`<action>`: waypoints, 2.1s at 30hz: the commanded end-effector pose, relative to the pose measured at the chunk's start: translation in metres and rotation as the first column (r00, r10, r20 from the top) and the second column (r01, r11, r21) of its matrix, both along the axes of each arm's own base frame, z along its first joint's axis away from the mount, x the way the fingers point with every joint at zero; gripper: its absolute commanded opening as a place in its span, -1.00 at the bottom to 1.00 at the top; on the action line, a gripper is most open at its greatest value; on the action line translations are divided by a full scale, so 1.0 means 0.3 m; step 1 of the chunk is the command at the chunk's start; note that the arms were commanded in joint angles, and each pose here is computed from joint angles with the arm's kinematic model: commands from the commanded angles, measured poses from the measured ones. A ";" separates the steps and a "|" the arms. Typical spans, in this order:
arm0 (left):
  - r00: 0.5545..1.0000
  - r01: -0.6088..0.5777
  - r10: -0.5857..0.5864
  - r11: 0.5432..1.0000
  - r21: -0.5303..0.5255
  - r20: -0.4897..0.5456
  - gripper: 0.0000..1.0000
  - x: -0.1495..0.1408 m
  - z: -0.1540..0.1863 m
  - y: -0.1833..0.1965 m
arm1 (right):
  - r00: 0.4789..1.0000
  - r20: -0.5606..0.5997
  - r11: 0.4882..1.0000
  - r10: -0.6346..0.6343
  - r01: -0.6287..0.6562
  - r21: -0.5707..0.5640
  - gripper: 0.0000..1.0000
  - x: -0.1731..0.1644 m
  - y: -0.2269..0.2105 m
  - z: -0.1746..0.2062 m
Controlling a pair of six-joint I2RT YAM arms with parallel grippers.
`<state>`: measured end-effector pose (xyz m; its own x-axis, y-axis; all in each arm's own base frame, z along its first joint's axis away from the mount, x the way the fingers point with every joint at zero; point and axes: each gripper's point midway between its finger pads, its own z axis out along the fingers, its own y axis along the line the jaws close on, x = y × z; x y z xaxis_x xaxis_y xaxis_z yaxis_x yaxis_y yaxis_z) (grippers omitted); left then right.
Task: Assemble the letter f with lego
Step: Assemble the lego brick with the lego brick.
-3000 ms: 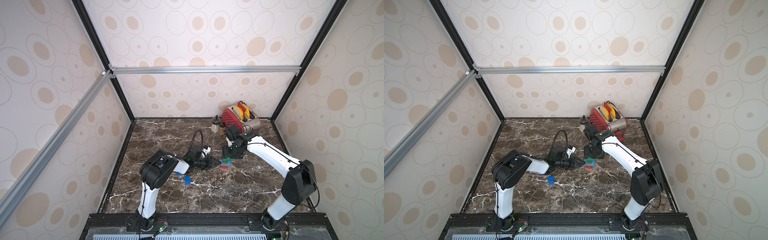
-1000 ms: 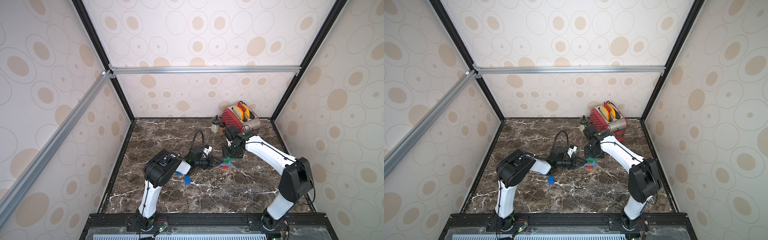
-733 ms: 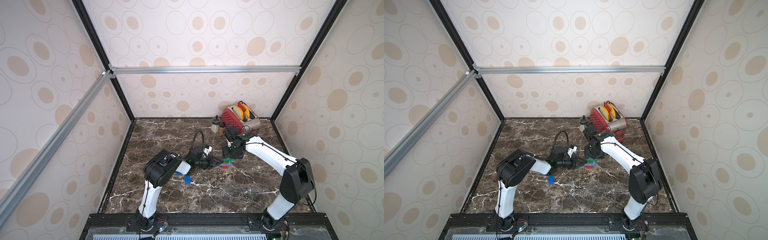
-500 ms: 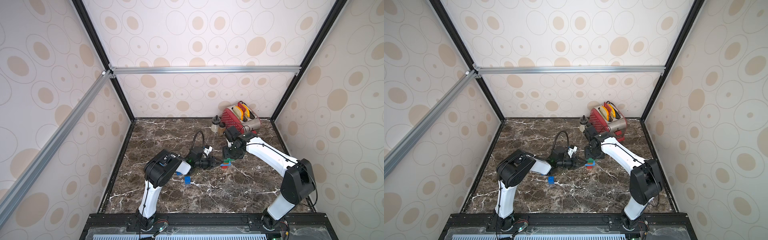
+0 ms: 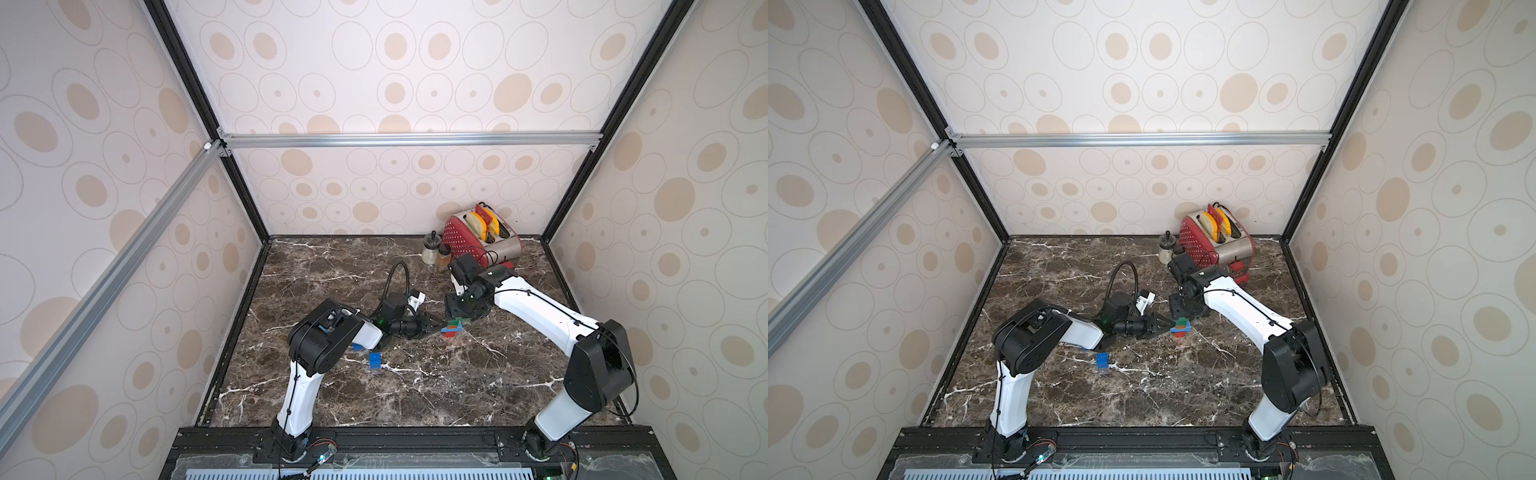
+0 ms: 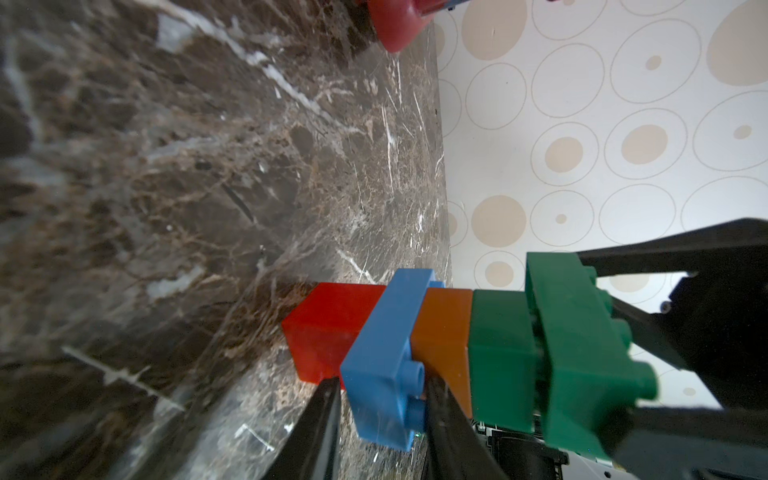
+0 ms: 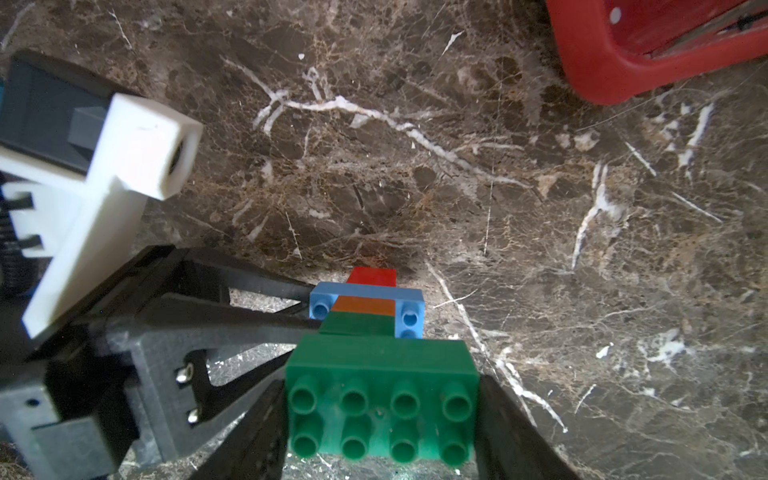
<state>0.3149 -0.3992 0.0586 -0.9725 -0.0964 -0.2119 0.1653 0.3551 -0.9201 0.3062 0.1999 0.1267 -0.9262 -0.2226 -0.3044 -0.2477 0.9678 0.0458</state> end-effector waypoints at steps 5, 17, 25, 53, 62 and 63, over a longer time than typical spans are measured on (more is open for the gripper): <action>0.997 -0.043 0.052 0.989 0.141 -0.063 -0.29 -0.001 -0.150 0.044 | 0.998 -0.062 0.995 0.010 -0.016 -0.096 0.09 -0.034 -0.082 -0.060; 0.997 -0.043 0.052 0.988 0.149 -0.060 -0.29 -0.001 -0.154 0.046 | 0.997 -0.072 0.998 0.019 -0.024 -0.063 0.10 -0.024 -0.077 -0.039; 0.996 -0.047 0.057 0.987 0.152 -0.064 -0.29 -0.003 -0.158 0.047 | 0.998 -0.066 0.995 -0.020 0.013 -0.102 0.10 -0.022 -0.104 -0.029; 0.996 -0.050 0.061 0.987 0.151 -0.070 -0.30 -0.010 -0.164 0.044 | 0.990 -0.136 0.993 -0.039 0.023 -0.117 0.10 -0.012 -0.083 -0.078; 0.996 -0.049 0.060 0.987 0.152 -0.068 -0.30 -0.013 -0.165 0.044 | 0.984 -0.171 0.991 -0.038 0.015 -0.136 0.09 -0.034 -0.095 -0.139; 0.996 -0.048 0.058 0.988 0.150 -0.067 -0.30 -0.014 -0.164 0.043 | 0.984 -0.172 0.991 -0.037 0.014 -0.135 0.09 -0.035 -0.092 -0.140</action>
<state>0.3196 -0.4014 0.0591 -0.9650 -0.1113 -0.2376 0.1815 0.3711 -0.9107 0.3115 0.1938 0.1233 -0.9455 -0.2198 -0.2403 -0.2362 0.9709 0.0410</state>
